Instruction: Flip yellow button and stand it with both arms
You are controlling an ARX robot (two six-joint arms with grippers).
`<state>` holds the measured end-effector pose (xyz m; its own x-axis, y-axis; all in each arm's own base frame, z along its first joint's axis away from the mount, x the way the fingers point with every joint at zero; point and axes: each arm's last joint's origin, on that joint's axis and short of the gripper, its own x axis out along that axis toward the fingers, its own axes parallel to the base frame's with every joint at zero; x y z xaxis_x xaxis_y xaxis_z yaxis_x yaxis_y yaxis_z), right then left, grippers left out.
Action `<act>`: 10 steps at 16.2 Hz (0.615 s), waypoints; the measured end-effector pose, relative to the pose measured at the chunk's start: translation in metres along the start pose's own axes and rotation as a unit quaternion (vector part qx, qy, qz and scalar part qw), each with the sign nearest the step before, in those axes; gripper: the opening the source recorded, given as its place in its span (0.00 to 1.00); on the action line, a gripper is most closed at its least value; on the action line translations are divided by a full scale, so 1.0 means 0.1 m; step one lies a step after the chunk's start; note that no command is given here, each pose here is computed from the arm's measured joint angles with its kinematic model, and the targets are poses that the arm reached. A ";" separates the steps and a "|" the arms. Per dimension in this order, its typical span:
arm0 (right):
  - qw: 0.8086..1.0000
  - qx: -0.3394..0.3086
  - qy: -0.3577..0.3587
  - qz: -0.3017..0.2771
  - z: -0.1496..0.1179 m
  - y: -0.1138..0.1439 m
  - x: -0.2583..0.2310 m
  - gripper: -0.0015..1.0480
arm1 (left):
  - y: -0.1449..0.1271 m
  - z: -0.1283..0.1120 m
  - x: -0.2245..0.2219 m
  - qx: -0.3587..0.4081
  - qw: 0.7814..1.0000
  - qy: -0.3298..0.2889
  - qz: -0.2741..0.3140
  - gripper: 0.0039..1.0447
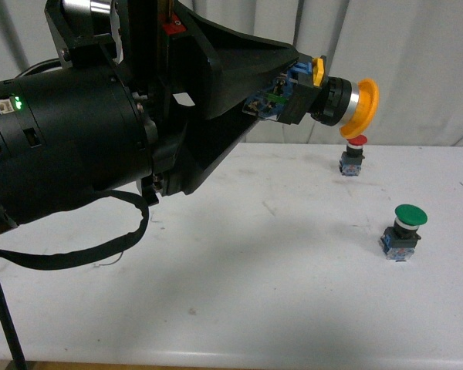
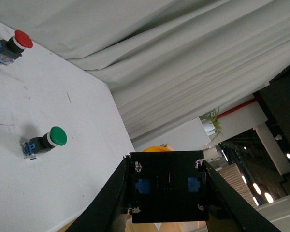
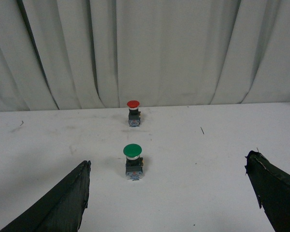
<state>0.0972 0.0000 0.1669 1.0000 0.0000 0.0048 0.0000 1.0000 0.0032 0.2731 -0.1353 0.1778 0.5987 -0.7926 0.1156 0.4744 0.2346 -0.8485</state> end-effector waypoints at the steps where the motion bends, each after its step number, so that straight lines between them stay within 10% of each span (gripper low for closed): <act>1: 1.000 0.000 0.000 0.000 0.00 0.00 0.00 0.94 | 0.02 0.00 -0.02 -0.005 1.000 -0.002 0.005 0.34; 10: 0.982 0.102 -0.076 0.139 0.65 0.04 0.80 0.94 | 0.03 0.02 -0.04 -0.004 1.000 -0.007 0.008 0.34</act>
<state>0.1770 0.0035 0.2323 0.9487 0.2573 0.1838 -0.2900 0.9398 0.1809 0.2736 -0.1303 0.1761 0.6154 -0.7806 0.1096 0.4591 0.2419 -0.8548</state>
